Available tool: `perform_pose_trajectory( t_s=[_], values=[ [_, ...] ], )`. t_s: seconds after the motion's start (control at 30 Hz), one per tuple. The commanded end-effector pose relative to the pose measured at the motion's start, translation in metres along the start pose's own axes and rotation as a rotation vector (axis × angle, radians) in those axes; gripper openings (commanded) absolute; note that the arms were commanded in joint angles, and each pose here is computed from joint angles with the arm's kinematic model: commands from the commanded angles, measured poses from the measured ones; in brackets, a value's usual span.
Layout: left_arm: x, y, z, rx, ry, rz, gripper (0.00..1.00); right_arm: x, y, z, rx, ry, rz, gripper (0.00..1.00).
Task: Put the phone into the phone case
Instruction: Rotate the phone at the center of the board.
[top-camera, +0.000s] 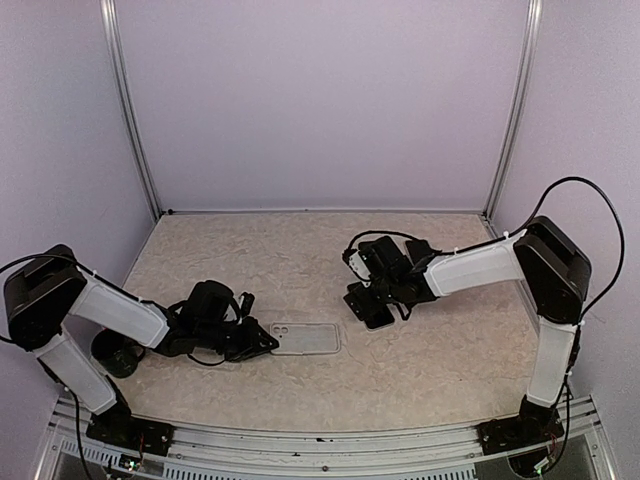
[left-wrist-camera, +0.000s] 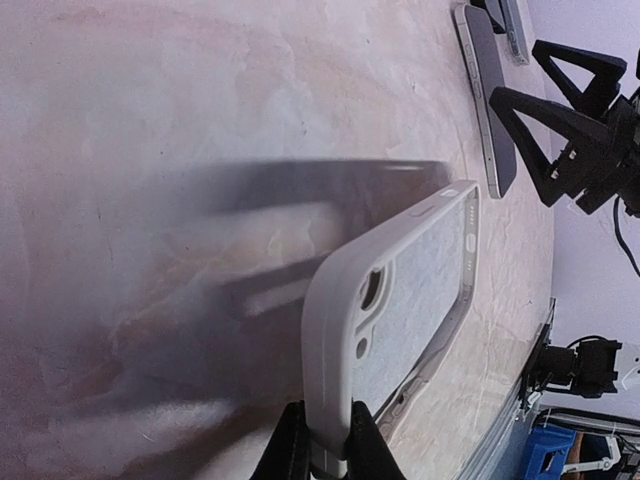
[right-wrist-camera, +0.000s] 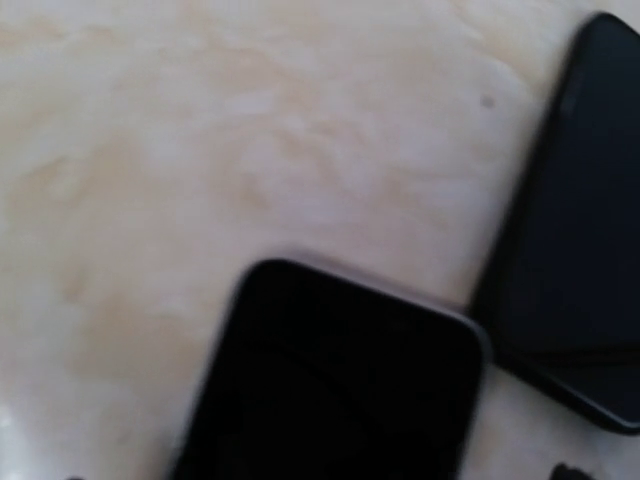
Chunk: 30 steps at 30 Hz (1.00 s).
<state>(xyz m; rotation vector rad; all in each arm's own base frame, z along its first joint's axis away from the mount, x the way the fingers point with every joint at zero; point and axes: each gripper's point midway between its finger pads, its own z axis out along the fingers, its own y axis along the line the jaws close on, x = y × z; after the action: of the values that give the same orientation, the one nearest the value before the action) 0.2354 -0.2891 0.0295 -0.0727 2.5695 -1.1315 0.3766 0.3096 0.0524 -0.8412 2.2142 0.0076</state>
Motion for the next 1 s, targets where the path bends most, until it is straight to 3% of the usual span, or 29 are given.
perform_pose_trajectory(
  t_s=[0.0, 0.5, 0.7, 0.97],
  values=[
    [0.001, -0.004, 0.001, 0.029, -0.002, 0.010, 0.13, -0.002, -0.017, 0.005, 0.028, -0.027, 0.085, 1.00],
    [0.000, -0.005, 0.009, 0.074, 0.006, -0.008, 0.19, 0.003, -0.010, 0.021, -0.029, 0.005, 0.132, 0.99],
    [-0.001, -0.006, 0.007, 0.107, 0.001, -0.020, 0.28, 0.009, -0.010, 0.030, -0.028, 0.035, 0.145, 0.99],
    [-0.003, -0.003, 0.005, 0.121, -0.012, -0.035, 0.35, 0.016, -0.008, 0.033, -0.041, 0.062, 0.143, 0.88]
  ],
)
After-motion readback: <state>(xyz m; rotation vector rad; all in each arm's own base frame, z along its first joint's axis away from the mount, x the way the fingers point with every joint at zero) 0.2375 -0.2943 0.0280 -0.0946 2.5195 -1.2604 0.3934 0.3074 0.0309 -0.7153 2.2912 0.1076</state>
